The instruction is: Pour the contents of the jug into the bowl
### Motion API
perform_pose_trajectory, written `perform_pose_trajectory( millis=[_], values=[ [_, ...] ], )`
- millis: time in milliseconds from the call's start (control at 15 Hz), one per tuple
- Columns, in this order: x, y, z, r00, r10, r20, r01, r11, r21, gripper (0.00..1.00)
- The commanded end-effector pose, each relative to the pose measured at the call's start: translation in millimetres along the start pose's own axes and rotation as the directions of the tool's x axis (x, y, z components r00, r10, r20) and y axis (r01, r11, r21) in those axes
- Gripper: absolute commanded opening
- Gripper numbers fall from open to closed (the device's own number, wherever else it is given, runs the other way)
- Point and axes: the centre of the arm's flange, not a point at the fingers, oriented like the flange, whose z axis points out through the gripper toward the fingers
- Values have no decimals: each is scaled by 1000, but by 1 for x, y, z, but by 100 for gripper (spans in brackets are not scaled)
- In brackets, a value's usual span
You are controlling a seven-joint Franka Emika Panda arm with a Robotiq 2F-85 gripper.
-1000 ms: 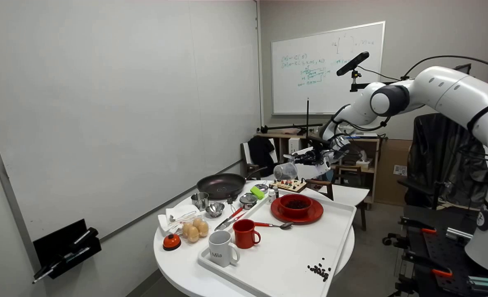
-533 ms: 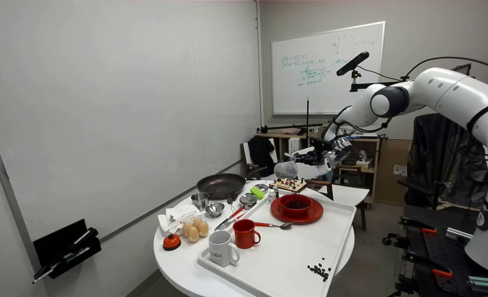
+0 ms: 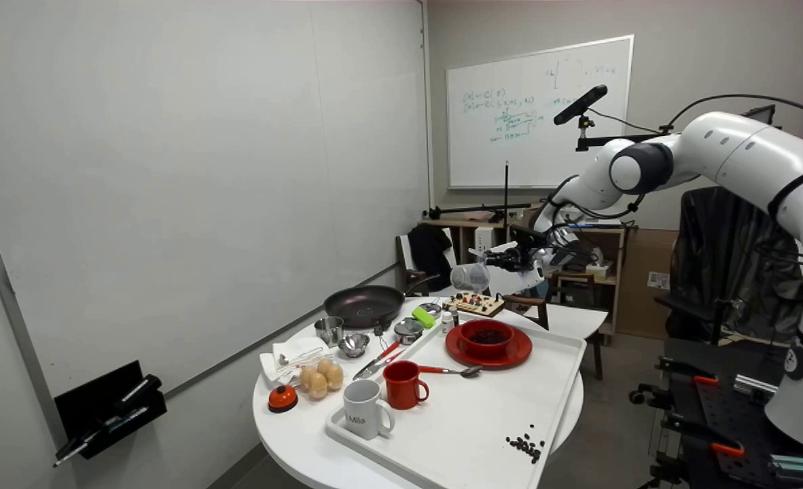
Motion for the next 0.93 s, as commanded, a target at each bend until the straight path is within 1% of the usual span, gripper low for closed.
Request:
perform_pose_trajectory(
  millis=[0, 400, 867],
  values=[
    [2, -7, -2, 998, -14, 65, 14, 1000, 1, 10],
    [3, -6, -3, 993, -12, 114, 9, 1000, 24, 11],
    [4, -4, -6, 990, -17, 137, 12, 999, 37, 11]
  ],
)
